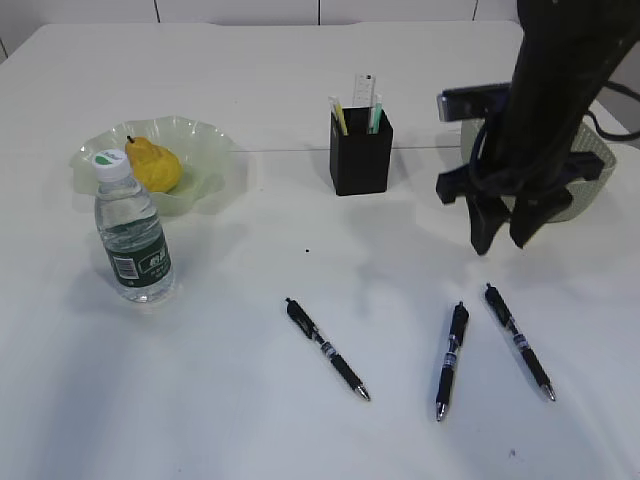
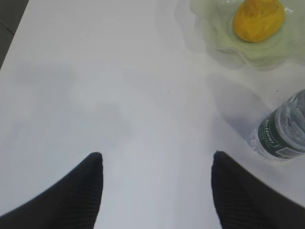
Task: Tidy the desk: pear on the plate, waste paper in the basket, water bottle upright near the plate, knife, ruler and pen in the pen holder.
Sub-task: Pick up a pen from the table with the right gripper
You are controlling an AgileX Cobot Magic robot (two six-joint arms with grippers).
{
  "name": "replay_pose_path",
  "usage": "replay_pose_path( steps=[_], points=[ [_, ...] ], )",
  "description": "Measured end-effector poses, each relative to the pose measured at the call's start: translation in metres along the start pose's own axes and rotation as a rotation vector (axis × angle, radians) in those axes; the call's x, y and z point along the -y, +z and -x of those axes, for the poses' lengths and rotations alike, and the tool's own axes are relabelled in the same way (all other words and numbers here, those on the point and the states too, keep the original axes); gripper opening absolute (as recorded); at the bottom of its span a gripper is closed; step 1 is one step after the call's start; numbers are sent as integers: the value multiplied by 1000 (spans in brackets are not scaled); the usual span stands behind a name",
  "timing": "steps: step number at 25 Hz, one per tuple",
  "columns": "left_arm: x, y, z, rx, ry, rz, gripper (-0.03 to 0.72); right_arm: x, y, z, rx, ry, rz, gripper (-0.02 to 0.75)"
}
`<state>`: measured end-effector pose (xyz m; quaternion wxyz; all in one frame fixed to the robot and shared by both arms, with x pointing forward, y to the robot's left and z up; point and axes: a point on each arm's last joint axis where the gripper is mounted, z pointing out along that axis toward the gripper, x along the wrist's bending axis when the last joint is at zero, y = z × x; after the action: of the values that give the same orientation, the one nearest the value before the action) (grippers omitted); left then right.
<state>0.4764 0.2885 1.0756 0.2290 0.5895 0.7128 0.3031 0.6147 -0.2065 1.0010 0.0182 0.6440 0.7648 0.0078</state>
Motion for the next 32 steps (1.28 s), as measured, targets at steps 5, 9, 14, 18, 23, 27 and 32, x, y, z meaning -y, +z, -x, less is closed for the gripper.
replay_pose_path(
  steps=[5, 9, 14, 18, 23, 27, 32],
  points=[
    [0, 0, 0, 0, 0, 0, 501, 20, 30, 2, 17, -16, -113, 338],
    [0, 0, 0, 0, 0, 0, 499, 20, 35, 2, 27, -27, -79, 338],
    [0, 0, 0, -3, 0, -5, 498, 16, 36, 2, 33, -33, -30, 338],
    [1, 0, -1, -6, 0, -8, 498, 13, 36, 10, 34, -13, -9, 338],
    [2, 0, 1, 16, 15, -23, 498, 12, 36, 27, 33, 33, 4, 338],
    [8, 6, 9, 86, 56, -95, 498, 10, 36, 32, 31, 47, 27, 338],
    [25, 26, 23, 182, 148, -286, 496, 8, 37, 30, 11, 57, 43, 338]
  ],
)
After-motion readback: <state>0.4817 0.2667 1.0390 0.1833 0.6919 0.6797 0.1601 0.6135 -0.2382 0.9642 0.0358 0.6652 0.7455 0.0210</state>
